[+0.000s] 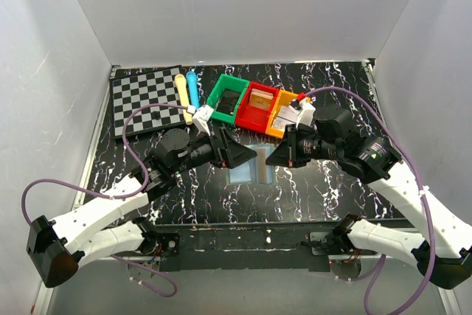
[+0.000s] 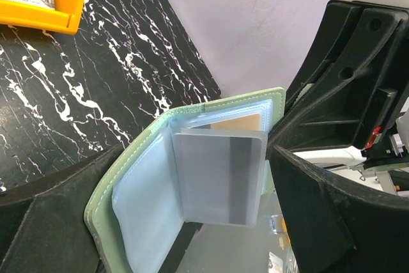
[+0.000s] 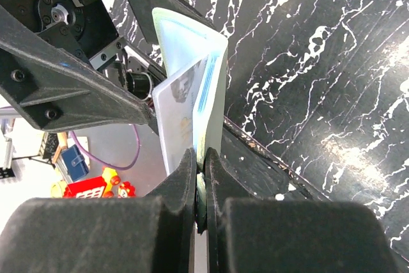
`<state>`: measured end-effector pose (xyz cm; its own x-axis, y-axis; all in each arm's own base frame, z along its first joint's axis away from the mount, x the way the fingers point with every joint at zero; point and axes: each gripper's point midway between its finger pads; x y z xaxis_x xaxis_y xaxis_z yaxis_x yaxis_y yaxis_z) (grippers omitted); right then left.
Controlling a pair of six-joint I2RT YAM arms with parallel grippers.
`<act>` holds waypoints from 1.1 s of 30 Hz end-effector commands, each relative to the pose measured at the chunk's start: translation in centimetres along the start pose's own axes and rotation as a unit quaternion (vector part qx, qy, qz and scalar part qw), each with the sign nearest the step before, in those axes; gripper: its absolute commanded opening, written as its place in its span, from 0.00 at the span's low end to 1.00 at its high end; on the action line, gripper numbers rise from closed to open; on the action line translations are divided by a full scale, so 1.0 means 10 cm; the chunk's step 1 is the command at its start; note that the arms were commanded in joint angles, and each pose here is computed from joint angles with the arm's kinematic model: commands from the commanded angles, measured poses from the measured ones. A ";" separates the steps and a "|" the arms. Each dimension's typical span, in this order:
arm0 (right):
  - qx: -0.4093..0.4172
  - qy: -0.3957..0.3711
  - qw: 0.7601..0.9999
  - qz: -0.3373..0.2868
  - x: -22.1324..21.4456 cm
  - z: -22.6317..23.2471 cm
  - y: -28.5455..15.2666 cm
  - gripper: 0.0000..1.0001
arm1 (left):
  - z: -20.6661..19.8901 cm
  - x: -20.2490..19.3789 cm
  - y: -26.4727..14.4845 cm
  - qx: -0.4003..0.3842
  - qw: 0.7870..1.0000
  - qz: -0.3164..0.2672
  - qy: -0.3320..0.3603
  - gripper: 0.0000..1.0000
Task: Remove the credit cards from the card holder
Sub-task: Open the card holder.
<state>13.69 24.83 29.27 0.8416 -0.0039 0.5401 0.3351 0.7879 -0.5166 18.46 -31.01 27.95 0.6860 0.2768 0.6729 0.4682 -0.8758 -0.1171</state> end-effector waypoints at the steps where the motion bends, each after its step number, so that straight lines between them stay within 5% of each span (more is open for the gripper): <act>1: 0.004 -0.018 0.999 -0.026 0.15 0.10 -0.08 0.01 | -0.02 -0.01 0.01 -0.004 1.000 0.005 -0.002 0.98; 23: -0.111 -0.047 0.993 -0.006 0.11 -0.16 -0.05 0.01 | 0.09 -0.25 0.29 -0.022 0.997 0.044 -0.057 0.98; 33: -0.220 -0.101 0.970 0.002 0.14 -0.33 -0.03 0.01 | 0.14 -0.22 0.29 -0.008 0.998 0.035 -0.061 0.98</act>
<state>15.17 23.16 27.07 0.8031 0.1316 0.5811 0.4438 0.5186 -0.7308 19.05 -33.80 24.06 0.7904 0.2358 0.5653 0.3942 -0.9022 -0.1748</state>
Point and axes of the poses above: each gripper's point midway between its finger pads, its own y axis out along the fingers, its own z axis along the line the jaws close on, x = y × z, and after that the axes turned 3 degrees about y, right-handed
